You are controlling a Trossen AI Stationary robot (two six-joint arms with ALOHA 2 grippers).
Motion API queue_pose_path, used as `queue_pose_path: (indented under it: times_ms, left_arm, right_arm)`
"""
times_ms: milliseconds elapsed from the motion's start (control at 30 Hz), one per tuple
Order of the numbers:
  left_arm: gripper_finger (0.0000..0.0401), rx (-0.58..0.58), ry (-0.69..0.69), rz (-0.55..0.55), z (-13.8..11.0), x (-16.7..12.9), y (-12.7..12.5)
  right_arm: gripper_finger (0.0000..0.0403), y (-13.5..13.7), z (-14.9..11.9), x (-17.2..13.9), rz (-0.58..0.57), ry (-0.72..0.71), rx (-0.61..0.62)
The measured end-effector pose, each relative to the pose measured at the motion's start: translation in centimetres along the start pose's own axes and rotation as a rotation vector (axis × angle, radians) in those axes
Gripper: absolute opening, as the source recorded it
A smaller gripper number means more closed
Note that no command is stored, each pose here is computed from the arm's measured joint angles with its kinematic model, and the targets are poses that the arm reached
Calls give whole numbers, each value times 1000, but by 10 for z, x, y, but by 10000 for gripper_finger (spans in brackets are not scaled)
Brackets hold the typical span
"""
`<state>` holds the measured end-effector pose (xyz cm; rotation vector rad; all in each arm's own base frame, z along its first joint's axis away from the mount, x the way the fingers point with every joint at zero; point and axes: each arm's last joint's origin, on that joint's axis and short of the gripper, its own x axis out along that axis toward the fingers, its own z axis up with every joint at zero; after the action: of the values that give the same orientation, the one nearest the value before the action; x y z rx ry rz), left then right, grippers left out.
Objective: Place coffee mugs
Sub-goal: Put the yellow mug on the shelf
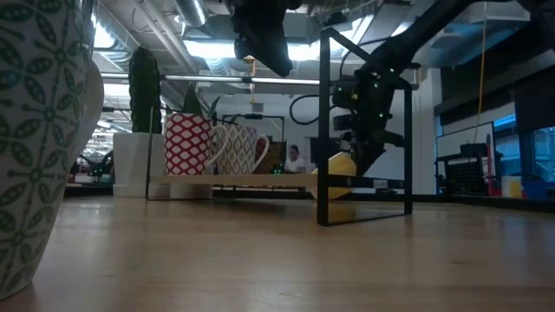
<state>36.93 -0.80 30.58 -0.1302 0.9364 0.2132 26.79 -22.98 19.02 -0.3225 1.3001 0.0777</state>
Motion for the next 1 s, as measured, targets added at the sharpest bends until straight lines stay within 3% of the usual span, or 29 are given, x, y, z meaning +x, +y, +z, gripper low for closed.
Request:
queue_pose_path:
  times_ms: [333,700,1000]
  left_arm:
    - [66,0,0,0,0,0,0]
    - [66,0,0,0,0,0,0]
    - [66,2,0,0,0,0,0]
  right_arm:
    - [0,31,36,-3,-80,219,-223]
    - [0,38,65,-32,-150,362,-403]
    - [0,50,73,-36,-155,449,-539]
